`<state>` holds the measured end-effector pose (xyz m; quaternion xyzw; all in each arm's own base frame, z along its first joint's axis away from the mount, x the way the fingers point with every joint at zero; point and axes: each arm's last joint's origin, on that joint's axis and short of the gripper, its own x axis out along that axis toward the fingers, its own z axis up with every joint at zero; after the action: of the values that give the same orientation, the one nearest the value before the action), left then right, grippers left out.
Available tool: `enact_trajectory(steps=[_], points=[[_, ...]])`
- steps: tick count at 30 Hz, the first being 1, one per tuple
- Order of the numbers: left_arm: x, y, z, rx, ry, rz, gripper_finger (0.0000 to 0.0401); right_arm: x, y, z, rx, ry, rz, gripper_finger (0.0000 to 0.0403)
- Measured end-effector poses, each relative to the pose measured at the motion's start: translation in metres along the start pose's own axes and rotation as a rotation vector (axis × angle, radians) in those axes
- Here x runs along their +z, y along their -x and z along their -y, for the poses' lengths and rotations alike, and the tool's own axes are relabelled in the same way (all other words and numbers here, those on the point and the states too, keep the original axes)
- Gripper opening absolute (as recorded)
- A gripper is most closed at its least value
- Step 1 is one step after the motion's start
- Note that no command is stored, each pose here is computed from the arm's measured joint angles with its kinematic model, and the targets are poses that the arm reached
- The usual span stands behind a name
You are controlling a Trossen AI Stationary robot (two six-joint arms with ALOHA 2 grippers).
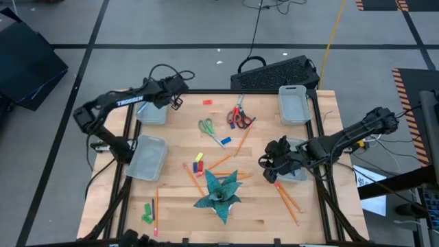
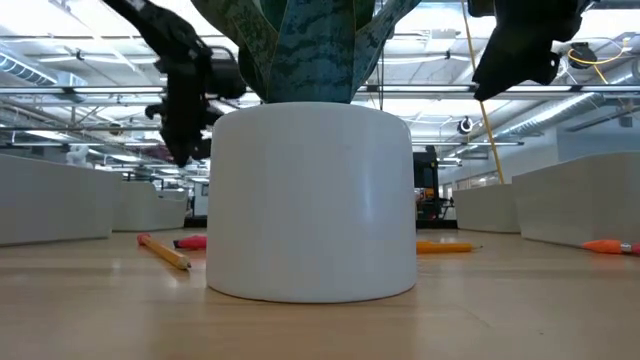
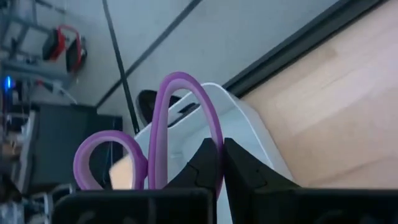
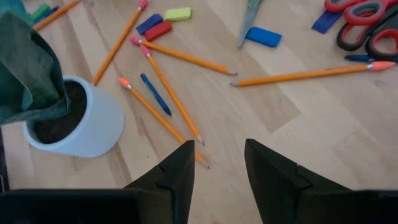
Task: Sort crayons/erasers/pens/pencils in bins
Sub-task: Put the purple scissors into the top left gray bin
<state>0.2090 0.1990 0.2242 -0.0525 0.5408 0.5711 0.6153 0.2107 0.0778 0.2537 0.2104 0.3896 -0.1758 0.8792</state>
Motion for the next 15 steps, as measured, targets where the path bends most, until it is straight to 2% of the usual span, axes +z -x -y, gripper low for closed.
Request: enact_trajectory(steps=[9,15], points=[[0.001,-0.051,0.003,0.058,0.133,-0.137,0.0017,-0.007,0.0,-0.009,0.032,0.031,-0.008,0.0132],[-0.001,-0.066,0.003,0.047,0.177,-0.191,0.001,-0.01,0.002,-0.014,0.06,0.036,-0.003,0.0132]])
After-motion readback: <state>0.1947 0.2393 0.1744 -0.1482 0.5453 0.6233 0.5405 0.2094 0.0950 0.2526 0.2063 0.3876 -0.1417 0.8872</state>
